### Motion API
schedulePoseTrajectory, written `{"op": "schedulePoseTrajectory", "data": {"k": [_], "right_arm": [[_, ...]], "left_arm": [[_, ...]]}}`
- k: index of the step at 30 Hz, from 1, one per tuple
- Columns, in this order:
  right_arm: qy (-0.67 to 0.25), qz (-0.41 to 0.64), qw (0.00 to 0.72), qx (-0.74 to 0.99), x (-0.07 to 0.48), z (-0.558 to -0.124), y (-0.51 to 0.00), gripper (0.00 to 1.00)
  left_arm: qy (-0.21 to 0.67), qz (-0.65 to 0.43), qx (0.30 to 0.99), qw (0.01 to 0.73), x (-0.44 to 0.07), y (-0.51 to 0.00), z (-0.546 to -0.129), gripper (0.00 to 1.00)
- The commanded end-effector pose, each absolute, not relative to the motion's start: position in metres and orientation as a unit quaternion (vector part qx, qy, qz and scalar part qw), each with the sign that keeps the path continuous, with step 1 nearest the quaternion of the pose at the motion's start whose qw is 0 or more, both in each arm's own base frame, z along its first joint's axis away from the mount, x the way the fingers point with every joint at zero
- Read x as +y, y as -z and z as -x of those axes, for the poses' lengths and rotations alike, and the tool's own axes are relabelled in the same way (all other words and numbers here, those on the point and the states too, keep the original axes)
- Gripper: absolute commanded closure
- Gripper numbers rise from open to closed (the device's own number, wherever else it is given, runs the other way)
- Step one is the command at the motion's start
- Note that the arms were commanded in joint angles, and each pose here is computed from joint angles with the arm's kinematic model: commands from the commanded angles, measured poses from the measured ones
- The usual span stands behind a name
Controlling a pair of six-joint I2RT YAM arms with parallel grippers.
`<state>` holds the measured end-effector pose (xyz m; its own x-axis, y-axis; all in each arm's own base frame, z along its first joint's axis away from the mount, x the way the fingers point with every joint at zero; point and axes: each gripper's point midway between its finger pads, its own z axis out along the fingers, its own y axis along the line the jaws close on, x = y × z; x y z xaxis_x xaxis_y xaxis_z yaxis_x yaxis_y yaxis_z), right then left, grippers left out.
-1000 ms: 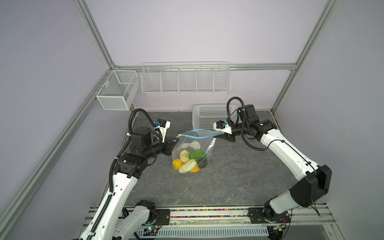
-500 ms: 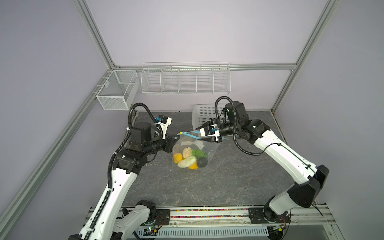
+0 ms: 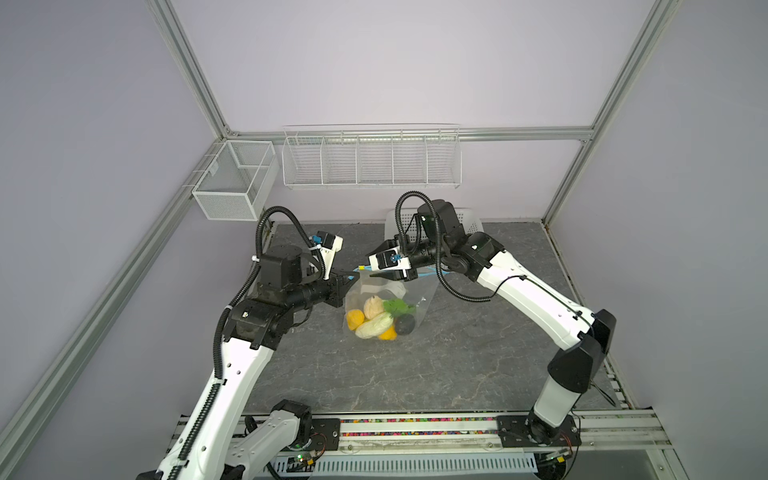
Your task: Place the food in the zip-top bag and seal the zipper
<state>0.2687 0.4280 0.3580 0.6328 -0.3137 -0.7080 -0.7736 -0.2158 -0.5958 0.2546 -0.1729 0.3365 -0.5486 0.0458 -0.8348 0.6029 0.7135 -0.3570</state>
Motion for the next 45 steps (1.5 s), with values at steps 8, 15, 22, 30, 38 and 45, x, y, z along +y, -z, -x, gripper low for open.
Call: {"op": "schedulePoseTrajectory", "data": {"k": [8, 15, 22, 30, 38, 45], "right_arm": [[-0.242, 0.767, 0.479, 0.352, 0.444, -0.263, -0.347, 0.67], [-0.241, 0.773, 0.467, 0.356, 0.447, -0.26, -0.341, 0.72], [-0.24, 0.773, 0.468, 0.355, 0.451, -0.26, -0.341, 0.75], [-0.239, 0.772, 0.472, 0.351, 0.453, -0.258, -0.344, 0.8], [-0.233, 0.773, 0.47, 0.356, 0.454, -0.261, -0.341, 0.85], [-0.225, 0.775, 0.464, 0.364, 0.449, -0.263, -0.339, 0.92]], "left_arm": [[0.312, -0.214, 0.806, 0.456, -0.17, -0.35, -0.248, 1.0], [0.311, -0.214, 0.806, 0.456, -0.17, -0.349, -0.249, 1.0], [0.309, -0.212, 0.806, 0.458, -0.169, -0.349, -0.249, 1.0], [0.307, -0.213, 0.807, 0.458, -0.169, -0.347, -0.249, 1.0], [0.3, -0.212, 0.807, 0.462, -0.166, -0.345, -0.249, 1.0], [0.268, -0.189, 0.818, 0.473, -0.154, -0.331, -0.254, 1.0]]}}
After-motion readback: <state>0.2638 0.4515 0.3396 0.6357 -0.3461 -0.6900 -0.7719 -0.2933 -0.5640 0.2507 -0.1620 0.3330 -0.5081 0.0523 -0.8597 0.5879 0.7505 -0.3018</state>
